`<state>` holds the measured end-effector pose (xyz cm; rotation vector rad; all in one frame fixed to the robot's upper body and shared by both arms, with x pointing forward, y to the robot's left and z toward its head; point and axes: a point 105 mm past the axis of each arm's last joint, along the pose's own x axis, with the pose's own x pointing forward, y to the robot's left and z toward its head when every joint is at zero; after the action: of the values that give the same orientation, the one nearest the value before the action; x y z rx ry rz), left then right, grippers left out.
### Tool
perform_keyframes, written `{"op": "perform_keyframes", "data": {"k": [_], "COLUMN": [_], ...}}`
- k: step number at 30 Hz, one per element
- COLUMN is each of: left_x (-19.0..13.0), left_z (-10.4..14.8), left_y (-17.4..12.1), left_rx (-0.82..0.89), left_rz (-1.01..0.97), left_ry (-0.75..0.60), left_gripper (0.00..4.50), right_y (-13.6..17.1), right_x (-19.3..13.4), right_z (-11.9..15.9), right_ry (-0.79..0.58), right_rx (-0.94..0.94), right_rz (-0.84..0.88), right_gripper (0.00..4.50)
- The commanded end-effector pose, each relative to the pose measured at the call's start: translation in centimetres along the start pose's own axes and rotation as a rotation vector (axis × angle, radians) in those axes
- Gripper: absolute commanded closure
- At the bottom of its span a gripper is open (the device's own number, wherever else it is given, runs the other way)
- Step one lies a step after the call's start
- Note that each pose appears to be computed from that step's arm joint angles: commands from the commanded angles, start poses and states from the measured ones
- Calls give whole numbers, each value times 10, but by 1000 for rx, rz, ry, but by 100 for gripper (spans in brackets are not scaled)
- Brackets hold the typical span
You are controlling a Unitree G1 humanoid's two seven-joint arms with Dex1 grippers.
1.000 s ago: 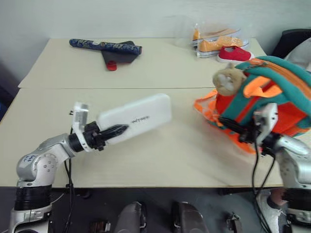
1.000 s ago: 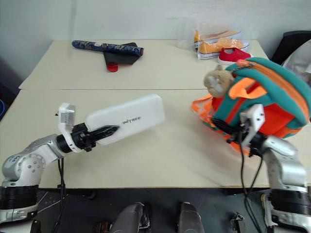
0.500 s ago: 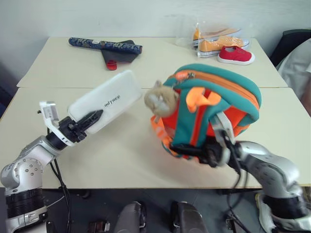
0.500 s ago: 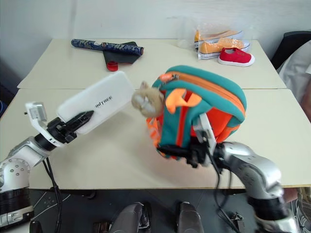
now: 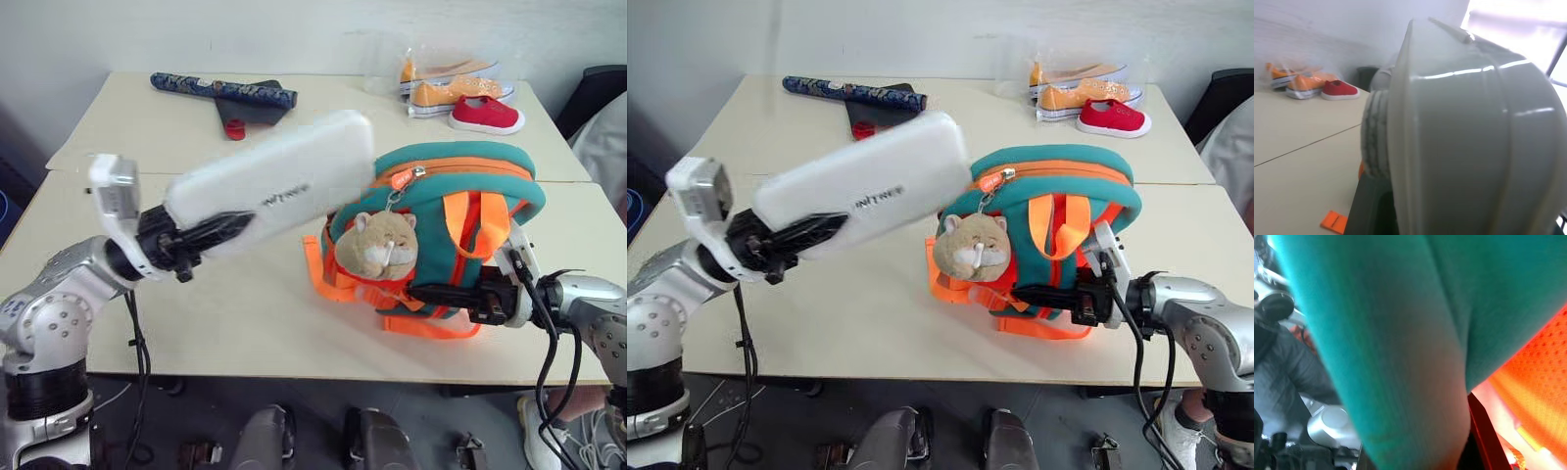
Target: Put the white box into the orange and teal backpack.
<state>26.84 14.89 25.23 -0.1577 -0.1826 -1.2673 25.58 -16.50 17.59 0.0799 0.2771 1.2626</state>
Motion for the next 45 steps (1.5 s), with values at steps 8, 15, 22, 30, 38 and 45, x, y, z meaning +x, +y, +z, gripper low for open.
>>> {"op": "perform_keyframes", "data": {"k": [8,15,22,30,38,45], "left_x": [30,105,182,177,76,51], "left_z": [-37,-41,-50,-36,-5,8], "left_y": [10,23,10,17,28,8], "left_rx": [207,355,329,192,207,351], "left_rz": [-155,-208,-303,-257,-384,-435], "left_ry": [316,490,443,281,236,182], "left_gripper": [328,328,328,171,33,33], "right_y": [0,2,4,6,-7,-10], "right_x": [-2,-1,3,15,21,29], "right_z": [5,4,6,16,40,41], "right_ry": [-16,-15,-26,-77,-191,-161], "right_rx": [-48,-42,-54,-71,-132,-138], "right_rz": [13,25,30,6,-121,-102], "right_gripper": [442,442,442,442,442,442]}}
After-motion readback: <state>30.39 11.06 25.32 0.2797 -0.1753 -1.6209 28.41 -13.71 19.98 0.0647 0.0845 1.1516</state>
